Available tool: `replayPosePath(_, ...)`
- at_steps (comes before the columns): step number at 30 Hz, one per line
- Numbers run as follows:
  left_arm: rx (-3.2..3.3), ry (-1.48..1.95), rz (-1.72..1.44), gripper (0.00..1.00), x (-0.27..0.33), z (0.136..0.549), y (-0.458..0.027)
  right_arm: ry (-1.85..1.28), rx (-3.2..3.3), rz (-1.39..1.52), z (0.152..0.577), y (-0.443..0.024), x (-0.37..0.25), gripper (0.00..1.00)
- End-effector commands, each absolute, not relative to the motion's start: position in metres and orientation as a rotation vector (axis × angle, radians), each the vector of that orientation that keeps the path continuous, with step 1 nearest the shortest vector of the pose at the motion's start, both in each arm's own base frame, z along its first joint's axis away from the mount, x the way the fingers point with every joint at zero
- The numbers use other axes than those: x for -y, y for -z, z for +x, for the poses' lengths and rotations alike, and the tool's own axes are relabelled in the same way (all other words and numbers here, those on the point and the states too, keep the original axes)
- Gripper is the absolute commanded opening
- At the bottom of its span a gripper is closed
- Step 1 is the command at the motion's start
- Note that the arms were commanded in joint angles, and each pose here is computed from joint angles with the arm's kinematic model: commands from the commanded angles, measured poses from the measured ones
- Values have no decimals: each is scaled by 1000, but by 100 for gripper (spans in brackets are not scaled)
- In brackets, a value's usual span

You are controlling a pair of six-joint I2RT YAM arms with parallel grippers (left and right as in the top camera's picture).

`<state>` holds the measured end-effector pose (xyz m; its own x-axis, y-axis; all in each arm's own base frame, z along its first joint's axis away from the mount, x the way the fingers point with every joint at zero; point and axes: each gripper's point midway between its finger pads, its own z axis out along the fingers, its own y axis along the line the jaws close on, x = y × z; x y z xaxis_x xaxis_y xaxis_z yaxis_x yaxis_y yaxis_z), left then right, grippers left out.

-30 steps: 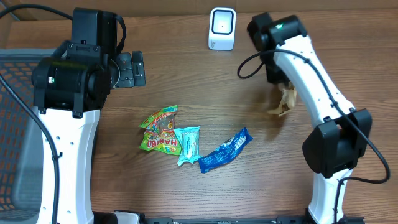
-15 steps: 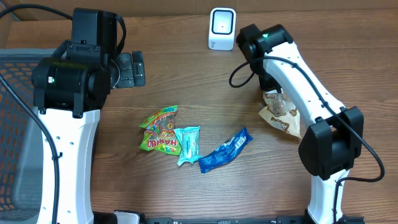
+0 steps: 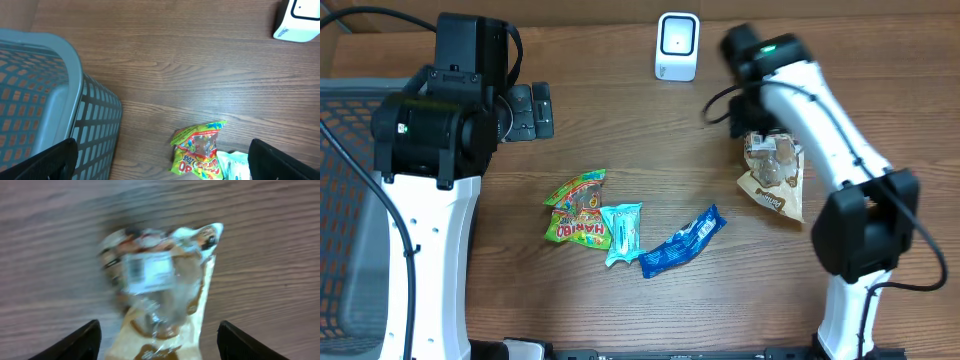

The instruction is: Scan the item barcode

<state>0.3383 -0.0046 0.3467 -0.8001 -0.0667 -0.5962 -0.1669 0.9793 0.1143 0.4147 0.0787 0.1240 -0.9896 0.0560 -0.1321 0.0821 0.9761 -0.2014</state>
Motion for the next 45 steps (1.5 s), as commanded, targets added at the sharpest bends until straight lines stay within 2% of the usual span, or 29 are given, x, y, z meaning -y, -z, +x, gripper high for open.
replayPosePath(1, -2482, -237, -148, 100, 1, 340, -351, 227, -2983, 69, 417, -132, -88, 79)
replayPosePath(7, -2482, -237, -148, 100, 1, 340, -351, 443, -2829, 53, 427, -134, -105, 83)
replayPosePath(15, -2482, -237, -148, 100, 1, 340, -351, 565, -2868, 95, 427, -76, -105, 80)
replayPosePath(23, -2482, -237, -148, 100, 1, 340, -351, 786, -2879, 193, 416, -47, -84, 79)
replayPosePath(30, -2482, -237, -148, 100, 1, 340, -351, 829, -2893, 329, 409, -30, -76, 78)
replayPosePath(34, -2482, -237, -148, 100, 1, 340, -351, 838, -2866, 439, 404, -27, -74, 73)
replayPosePath(36, -2482, -237, -148, 100, 1, 340, -351, 839, -2859, 446, 403, -19, -72, 68)
replayPosePath(41, -2482, -237, -148, 100, 1, 340, -351, 864, -2871, 465, 396, -1, -59, 63)
replayPosePath(45, -2482, -237, -148, 100, 1, 340, -351, 874, -2882, 441, 394, 0, -57, 42)
